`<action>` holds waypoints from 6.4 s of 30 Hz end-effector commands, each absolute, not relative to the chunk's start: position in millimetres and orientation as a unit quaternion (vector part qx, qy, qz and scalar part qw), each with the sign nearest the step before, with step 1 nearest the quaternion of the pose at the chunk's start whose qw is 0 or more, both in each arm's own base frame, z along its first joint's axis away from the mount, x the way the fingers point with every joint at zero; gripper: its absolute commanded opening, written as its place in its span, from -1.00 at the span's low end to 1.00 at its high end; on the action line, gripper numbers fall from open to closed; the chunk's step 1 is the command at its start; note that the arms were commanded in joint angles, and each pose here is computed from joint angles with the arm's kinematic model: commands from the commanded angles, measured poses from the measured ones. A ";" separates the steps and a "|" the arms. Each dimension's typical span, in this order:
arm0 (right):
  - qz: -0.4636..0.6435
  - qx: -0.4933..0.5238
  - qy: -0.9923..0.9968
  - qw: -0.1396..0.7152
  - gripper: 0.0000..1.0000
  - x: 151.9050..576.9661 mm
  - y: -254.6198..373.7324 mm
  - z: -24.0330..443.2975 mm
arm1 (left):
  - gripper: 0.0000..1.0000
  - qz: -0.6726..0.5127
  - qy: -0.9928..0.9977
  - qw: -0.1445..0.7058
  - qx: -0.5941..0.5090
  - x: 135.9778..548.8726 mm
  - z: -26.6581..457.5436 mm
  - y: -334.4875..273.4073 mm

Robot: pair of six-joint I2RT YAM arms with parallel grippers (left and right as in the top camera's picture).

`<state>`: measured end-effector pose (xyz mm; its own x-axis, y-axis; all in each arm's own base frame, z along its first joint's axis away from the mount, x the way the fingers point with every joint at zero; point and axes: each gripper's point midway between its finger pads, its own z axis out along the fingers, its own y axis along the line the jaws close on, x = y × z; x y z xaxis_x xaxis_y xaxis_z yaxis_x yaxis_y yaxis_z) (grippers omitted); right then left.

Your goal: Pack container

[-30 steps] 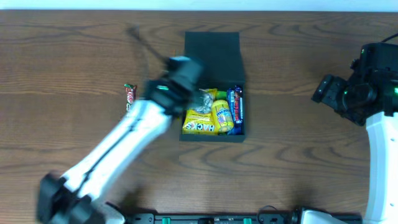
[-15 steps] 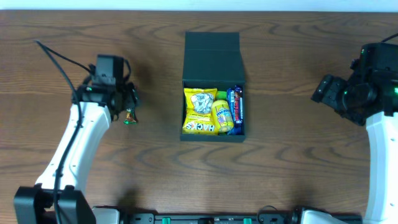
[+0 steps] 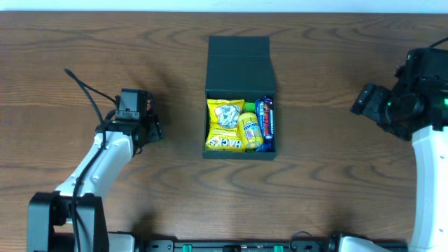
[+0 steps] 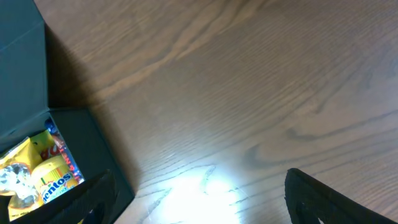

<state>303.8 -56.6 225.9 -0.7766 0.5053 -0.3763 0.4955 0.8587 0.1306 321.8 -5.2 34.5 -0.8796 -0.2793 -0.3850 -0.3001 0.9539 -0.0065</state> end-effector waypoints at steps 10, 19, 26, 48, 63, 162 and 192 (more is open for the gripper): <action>0.008 0.263 0.941 0.213 0.72 304.6 -60.2 232.6 | 0.48 0.012 0.981 0.157 -0.111 324.1 -6.2 -15.2; 0.008 0.263 0.941 0.213 0.72 304.6 -60.2 232.6 | 0.13 0.013 0.981 0.167 -0.098 330.0 -6.9 -15.6; 0.008 0.263 0.941 0.213 0.72 304.3 -60.2 232.5 | -0.01 0.012 0.981 0.171 -0.095 334.3 -10.6 -16.0; -0.005 0.265 0.939 0.221 0.76 306.5 -65.3 234.1 | -0.88 0.040 0.984 0.164 -0.054 352.1 5.9 -13.0; -0.017 0.268 0.935 0.232 0.78 309.9 -70.7 236.6 | -0.88 0.064 0.778 0.275 0.561 367.3 120.2 -210.4; 0.277 -0.235 0.925 0.113 -0.97 307.3 261.7 75.9 | -0.88 -0.154 0.955 0.238 -0.087 414.1 115.4 -64.7; 0.219 -0.180 0.927 0.246 -0.97 387.1 233.3 87.8 | -0.88 -0.156 0.955 0.238 -0.085 414.0 115.5 -66.0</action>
<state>382.2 235.6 76.1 -0.8169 -0.2508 -0.5194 -0.4517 0.8383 0.3054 412.3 -66.1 114.4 -0.8715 -0.2534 -0.4199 -0.1045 0.9325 -0.3457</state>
